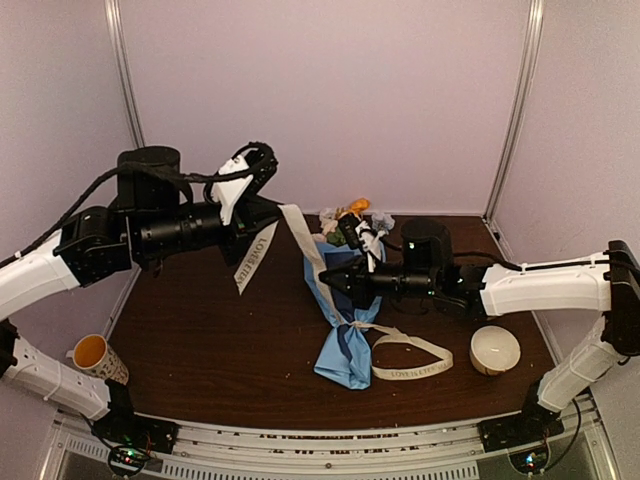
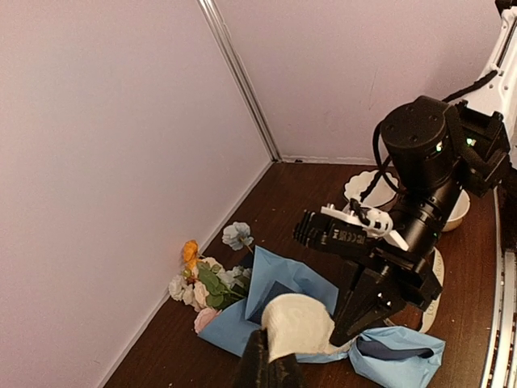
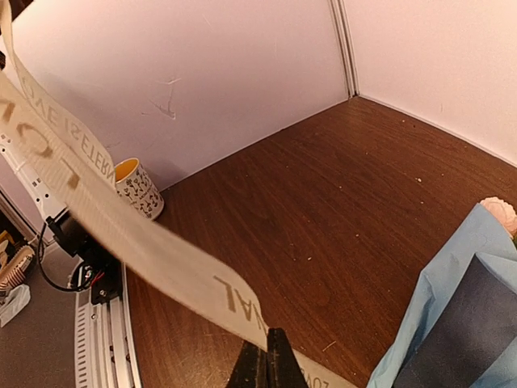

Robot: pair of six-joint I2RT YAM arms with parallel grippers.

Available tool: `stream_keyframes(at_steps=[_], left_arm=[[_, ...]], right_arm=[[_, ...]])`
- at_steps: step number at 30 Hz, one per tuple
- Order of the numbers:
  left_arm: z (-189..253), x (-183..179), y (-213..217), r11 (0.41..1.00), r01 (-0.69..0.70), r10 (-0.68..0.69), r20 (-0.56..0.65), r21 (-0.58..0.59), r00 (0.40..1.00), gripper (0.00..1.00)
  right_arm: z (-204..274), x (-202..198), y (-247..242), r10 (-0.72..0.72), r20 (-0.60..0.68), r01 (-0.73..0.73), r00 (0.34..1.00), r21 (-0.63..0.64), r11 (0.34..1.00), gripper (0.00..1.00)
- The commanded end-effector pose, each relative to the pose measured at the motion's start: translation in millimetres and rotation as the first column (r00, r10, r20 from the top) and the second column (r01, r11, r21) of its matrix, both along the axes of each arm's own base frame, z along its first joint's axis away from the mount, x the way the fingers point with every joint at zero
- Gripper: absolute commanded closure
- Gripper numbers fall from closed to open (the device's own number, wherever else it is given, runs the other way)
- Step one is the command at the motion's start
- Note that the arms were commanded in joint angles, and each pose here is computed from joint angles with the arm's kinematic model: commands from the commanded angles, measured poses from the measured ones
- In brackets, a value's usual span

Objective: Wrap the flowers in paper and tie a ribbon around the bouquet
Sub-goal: Pass from the left arm to the right, then pass from the right arm to the left

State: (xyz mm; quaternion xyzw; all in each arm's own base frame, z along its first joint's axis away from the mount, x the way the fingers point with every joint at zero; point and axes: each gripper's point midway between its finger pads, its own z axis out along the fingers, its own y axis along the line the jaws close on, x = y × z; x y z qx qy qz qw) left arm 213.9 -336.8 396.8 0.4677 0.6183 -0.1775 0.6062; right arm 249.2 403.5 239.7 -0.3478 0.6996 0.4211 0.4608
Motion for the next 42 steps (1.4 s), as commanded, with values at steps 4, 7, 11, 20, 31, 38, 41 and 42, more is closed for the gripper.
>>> stream_keyframes(at_steps=[4,7,11,20,31,38,41,42], left_arm=[[-150.4,-36.6,15.5,0.988,0.066,-0.03,-0.245,0.142,0.969,1.0],[-227.7,-67.5,5.7,0.948,0.157,-0.075,-0.284,0.278,0.956,0.56],[-262.2,-87.3,-5.4,0.895,0.221,-0.093,-0.324,0.387,0.941,0.2],[-178.3,-70.5,-0.8,0.96,0.269,-0.245,-0.231,0.077,0.942,0.24],[-132.2,-9.9,-26.8,0.906,0.423,-0.417,-0.173,0.002,0.892,0.29],[-140.0,4.8,-34.6,0.831,0.556,-0.538,-0.238,0.015,0.809,0.46],[-147.7,-8.6,-39.3,0.775,0.631,-0.61,-0.294,-0.028,0.736,0.47],[-149.2,-11.6,-40.6,0.763,0.645,-0.626,-0.305,-0.046,0.718,0.47]], right_arm=[[4.3,13.2,-11.9,-0.032,0.108,0.04,0.994,-0.073,0.997,1.0],[-6.1,15.8,-13.1,0.0,0.172,0.03,0.985,-0.173,0.984,1.0],[-14.3,13.8,-15.7,0.042,0.251,0.016,0.967,-0.227,0.974,1.0],[-5.2,-4.2,-12.0,0.139,0.358,-0.068,0.923,-0.204,0.977,1.0],[-0.3,-18.4,-6.5,0.234,0.446,-0.157,0.864,-0.203,0.966,1.0],[1.4,-22.3,-6.1,0.266,0.468,-0.185,0.843,-0.211,0.96,1.0],[0.4,-22.6,-6.4,0.272,0.465,-0.19,0.843,-0.215,0.958,1.0],[0.3,-22.5,-6.6,0.271,0.465,-0.189,0.843,-0.215,0.958,1.0]])
